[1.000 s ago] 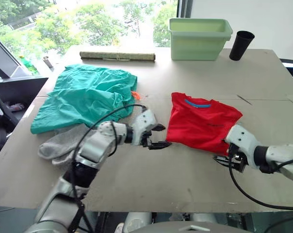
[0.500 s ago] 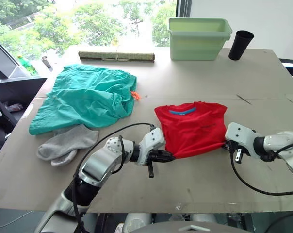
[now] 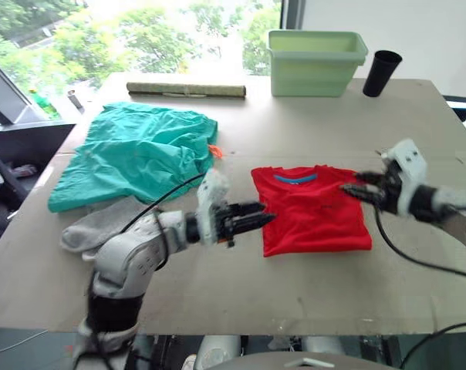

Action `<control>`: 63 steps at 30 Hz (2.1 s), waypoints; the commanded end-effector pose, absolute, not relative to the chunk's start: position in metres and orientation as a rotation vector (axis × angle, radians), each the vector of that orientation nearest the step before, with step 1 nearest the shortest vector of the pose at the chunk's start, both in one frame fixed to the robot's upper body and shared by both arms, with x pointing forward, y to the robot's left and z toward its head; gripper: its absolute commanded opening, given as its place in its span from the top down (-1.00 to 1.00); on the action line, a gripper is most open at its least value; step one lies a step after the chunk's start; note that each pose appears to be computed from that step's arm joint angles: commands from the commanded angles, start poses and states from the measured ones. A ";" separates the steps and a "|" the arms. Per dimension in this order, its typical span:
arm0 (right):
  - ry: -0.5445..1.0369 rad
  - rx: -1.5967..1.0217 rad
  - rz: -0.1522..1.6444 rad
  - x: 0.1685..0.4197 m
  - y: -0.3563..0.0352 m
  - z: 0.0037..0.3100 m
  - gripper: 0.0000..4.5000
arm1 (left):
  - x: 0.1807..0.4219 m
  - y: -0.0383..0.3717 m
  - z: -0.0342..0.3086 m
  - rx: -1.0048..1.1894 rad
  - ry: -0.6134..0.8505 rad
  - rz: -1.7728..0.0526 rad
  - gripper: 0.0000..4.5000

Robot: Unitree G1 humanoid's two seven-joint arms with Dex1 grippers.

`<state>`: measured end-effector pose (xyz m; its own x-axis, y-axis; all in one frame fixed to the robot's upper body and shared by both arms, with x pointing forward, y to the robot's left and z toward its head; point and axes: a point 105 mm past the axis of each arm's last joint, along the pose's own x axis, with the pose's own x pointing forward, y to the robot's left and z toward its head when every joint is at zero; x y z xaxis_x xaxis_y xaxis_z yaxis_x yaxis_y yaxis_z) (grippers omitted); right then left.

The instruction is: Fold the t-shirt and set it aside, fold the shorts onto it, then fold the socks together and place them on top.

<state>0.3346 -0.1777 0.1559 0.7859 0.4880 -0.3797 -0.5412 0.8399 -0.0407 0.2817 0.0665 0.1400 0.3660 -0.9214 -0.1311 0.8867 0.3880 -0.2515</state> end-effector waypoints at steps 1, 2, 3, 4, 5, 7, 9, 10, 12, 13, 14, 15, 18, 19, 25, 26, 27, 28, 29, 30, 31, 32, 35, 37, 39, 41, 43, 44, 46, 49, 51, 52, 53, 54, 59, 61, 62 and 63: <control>0.452 -0.140 0.446 0.364 -0.181 0.130 0.58 | 0.318 0.042 0.119 -0.083 0.262 -1.018 -0.03; 0.467 -0.133 0.439 0.369 -0.179 0.126 0.81 | 0.325 0.037 0.113 -0.070 0.265 -0.985 0.07; 0.477 -0.130 0.430 0.373 -0.177 0.121 1.00 | 0.332 0.031 0.108 -0.083 0.267 -0.946 0.20; 0.481 -0.132 0.420 0.376 -0.177 0.119 1.00 | 0.336 0.026 0.104 -0.096 0.269 -0.919 0.33; 0.482 -0.134 0.400 0.378 -0.177 0.116 1.00 | 0.341 0.019 0.099 -0.080 0.271 -0.899 0.51; 0.477 -0.143 0.362 0.382 -0.179 0.111 1.00 | 0.351 0.013 0.089 -0.069 0.278 -0.835 0.99; 0.416 -0.171 0.291 0.390 -0.186 0.111 1.00 | 0.366 0.019 0.077 -0.070 0.297 -0.710 0.99; 0.375 -0.173 0.278 0.393 -0.186 0.113 1.00 | 0.370 0.023 0.072 -0.077 0.303 -0.667 0.99; 0.316 -0.174 0.248 0.398 -0.187 0.115 1.00 | 0.371 0.026 0.066 -0.095 0.310 -0.638 0.99; 0.293 -0.191 0.264 0.399 -0.184 0.116 1.00 | 0.369 0.026 0.065 -0.099 0.309 -0.647 0.99; 0.268 -0.203 0.286 0.400 -0.180 0.117 1.00 | 0.367 0.026 0.064 -0.098 0.304 -0.651 0.99; 0.251 -0.192 0.298 0.400 -0.177 0.118 1.00 | 0.366 0.027 0.064 -0.096 0.299 -0.653 0.99; 0.229 -0.215 0.349 0.394 -0.173 0.122 1.00 | 0.365 0.031 0.078 -0.124 0.210 -0.648 0.99; 0.224 -0.223 0.361 0.390 -0.175 0.125 1.00 | 0.365 0.032 0.087 -0.146 0.168 -0.656 0.99; 0.229 -0.151 0.643 0.304 -0.147 0.139 0.40 | 0.337 0.023 0.118 -0.258 0.097 -0.880 1.00; 0.252 -0.160 0.661 0.294 -0.144 0.133 0.40 | 0.335 0.020 0.115 -0.255 0.120 -0.901 1.00; 0.274 -0.161 0.655 0.286 -0.145 0.126 0.40 | 0.333 0.018 0.110 -0.239 0.143 -0.915 1.00; 0.299 -0.149 0.638 0.282 -0.147 0.119 0.40 | 0.334 0.016 0.105 -0.225 0.162 -0.911 1.00; 0.333 -0.146 0.622 0.277 -0.150 0.112 0.40 | 0.336 0.015 0.099 -0.215 0.197 -0.904 1.00; 0.370 -0.162 0.613 0.271 -0.153 0.103 0.40 | 0.337 0.015 0.091 -0.191 0.225 -0.892 1.00; 0.402 -0.174 0.604 0.267 -0.155 0.097 0.40 | 0.339 0.016 0.086 -0.169 0.237 -0.874 1.00; 0.447 -0.183 0.593 0.261 -0.160 0.088 0.40 | 0.343 0.020 0.081 -0.158 0.255 -0.842 1.00; 0.547 -0.267 0.556 0.244 -0.179 0.070 0.40 | 0.350 0.035 0.063 -0.108 0.310 -0.745 1.00; 0.569 -0.249 0.559 0.234 -0.182 0.070 0.40 | 0.350 0.043 0.053 -0.056 0.338 -0.720 1.00; 0.592 -0.242 0.560 0.224 -0.186 0.070 0.40 | 0.350 0.048 0.048 -0.038 0.354 -0.713 1.00; 0.628 -0.245 0.554 0.214 -0.190 0.068 0.40 | 0.350 0.052 0.046 -0.032 0.360 -0.707 1.00; 0.649 -0.267 0.541 0.208 -0.196 0.067 0.40 | 0.350 0.053 0.046 -0.034 0.358 -0.705 1.00; 0.654 -0.274 0.536 0.207 -0.198 0.066 0.40 | 0.351 0.053 0.046 -0.035 0.358 -0.705 1.00; 0.598 -0.234 0.514 0.212 -0.200 0.078 0.40 | 0.351 0.051 0.056 -0.076 0.310 -0.727 1.00; 0.362 -0.032 0.488 0.242 -0.195 0.129 0.28 | 0.342 0.046 0.091 -0.195 0.178 -0.834 1.00; 0.296 0.020 0.493 0.258 -0.192 0.151 0.02 | 0.333 0.051 0.106 -0.214 0.130 -0.900 1.00; 0.295 0.021 0.494 0.264 -0.191 0.156 -0.18 | 0.327 0.053 0.114 -0.222 0.109 -0.938 1.00; 0.301 0.019 0.495 0.270 -0.190 0.159 -0.38 | 0.321 0.056 0.120 -0.223 0.098 -0.979 0.69; 0.311 0.011 0.492 0.278 -0.189 0.162 -0.64 | 0.315 0.059 0.127 -0.226 0.089 -1.016 0.52; 0.411 -0.169 0.427 0.327 -0.198 0.156 -1.00 | 0.274 0.086 0.166 -0.174 0.064 -1.217 -0.43; 0.431 -0.209 0.424 0.344 -0.201 0.152 -1.00 | 0.262 0.094 0.173 -0.151 0.078 -1.257 -0.76; 0.441 -0.212 0.428 0.351 -0.201 0.151 -1.00 | 0.256 0.098 0.176 -0.138 0.086 -1.273 -0.98; 0.454 -0.224 0.441 0.356 -0.200 0.148 -1.00 | 0.252 0.101 0.178 -0.126 0.090 -1.287 -0.98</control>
<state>0.3485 -0.2000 0.1455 0.8057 0.3532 -0.4755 -0.4396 0.8946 -0.0803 0.2659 0.1032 0.1646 0.3438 -0.9388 -0.0226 0.9241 0.3425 -0.1697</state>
